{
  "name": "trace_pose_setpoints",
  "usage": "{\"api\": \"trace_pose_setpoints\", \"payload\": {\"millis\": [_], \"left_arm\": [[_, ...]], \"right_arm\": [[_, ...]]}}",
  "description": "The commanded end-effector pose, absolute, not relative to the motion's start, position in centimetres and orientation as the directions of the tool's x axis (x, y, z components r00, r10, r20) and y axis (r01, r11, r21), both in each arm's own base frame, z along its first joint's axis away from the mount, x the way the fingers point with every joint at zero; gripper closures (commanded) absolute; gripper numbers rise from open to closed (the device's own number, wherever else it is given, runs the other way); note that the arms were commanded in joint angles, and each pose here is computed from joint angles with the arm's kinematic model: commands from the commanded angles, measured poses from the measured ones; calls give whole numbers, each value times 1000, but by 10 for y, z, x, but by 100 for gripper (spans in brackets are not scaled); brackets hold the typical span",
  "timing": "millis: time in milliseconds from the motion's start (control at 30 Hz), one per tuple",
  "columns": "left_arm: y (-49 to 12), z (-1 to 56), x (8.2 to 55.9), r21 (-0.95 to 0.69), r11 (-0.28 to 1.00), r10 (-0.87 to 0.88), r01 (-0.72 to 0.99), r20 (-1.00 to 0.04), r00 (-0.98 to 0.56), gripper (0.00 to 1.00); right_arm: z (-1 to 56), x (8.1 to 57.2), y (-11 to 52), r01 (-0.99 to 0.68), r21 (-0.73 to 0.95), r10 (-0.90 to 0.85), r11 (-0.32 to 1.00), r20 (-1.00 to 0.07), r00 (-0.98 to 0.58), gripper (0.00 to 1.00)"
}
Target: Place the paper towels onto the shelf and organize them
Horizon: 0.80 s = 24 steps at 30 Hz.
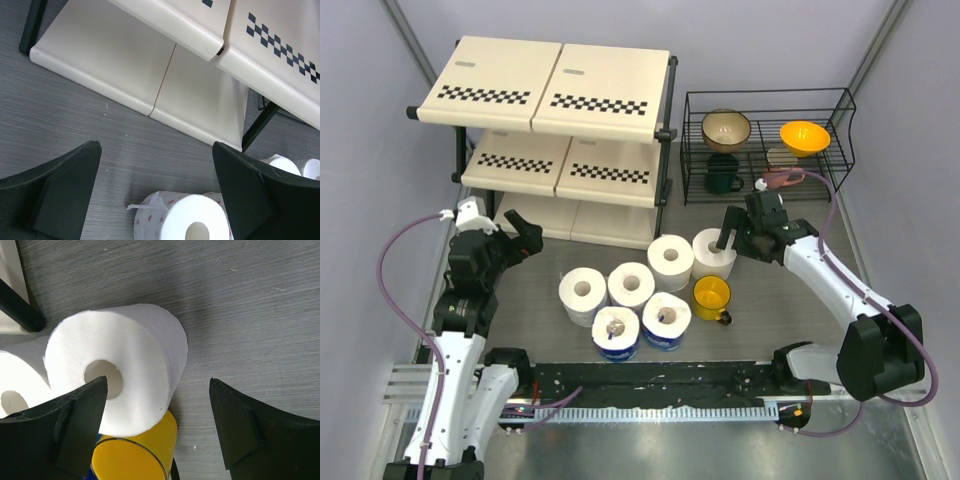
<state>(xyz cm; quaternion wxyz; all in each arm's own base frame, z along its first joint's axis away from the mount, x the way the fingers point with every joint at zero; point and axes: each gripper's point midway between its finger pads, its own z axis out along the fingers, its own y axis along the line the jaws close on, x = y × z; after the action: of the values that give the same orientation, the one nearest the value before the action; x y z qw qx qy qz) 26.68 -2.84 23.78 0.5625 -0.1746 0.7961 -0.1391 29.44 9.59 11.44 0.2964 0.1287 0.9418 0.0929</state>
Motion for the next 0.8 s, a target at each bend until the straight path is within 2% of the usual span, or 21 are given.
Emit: {"api": "trace_pose_setpoints", "payload": {"millis": [0, 200, 367, 467, 500, 567, 633, 767], "left_arm": [[-31, 246, 269, -412, 907, -418, -82, -864, -282, 0], [-36, 248, 266, -419, 906, -417, -60, -859, -296, 0], [-36, 246, 263, -415, 908, -413, -58, -859, -303, 0], [-41, 247, 262, -422, 906, -412, -36, -857, -310, 0], [-43, 249, 262, -422, 906, -408, -22, -859, -310, 0], [-50, 253, 262, -428, 904, -398, 23, -858, -323, 0], [-51, 255, 263, -423, 906, -391, 30, -860, -328, 0], [-57, 266, 262, -443, 895, -402, 53, -851, -337, 0]], "right_arm": [[116, 310, 94, 203, 247, 312, 947, -569, -761, 13], [101, 316, 97, 198, 232, 296, 952, -545, -785, 26], [98, 320, 99, 185, 229, 284, 956, -545, -789, 32], [96, 319, 99, 176, 221, 270, 959, -537, -799, 46], [99, 319, 99, 174, 225, 271, 959, -542, -795, 62], [104, 319, 100, 168, 232, 272, 958, -554, -787, 72], [118, 319, 101, 153, 258, 279, 954, -581, -765, 79], [159, 319, 102, 116, 308, 299, 944, -655, -694, 85]]}}
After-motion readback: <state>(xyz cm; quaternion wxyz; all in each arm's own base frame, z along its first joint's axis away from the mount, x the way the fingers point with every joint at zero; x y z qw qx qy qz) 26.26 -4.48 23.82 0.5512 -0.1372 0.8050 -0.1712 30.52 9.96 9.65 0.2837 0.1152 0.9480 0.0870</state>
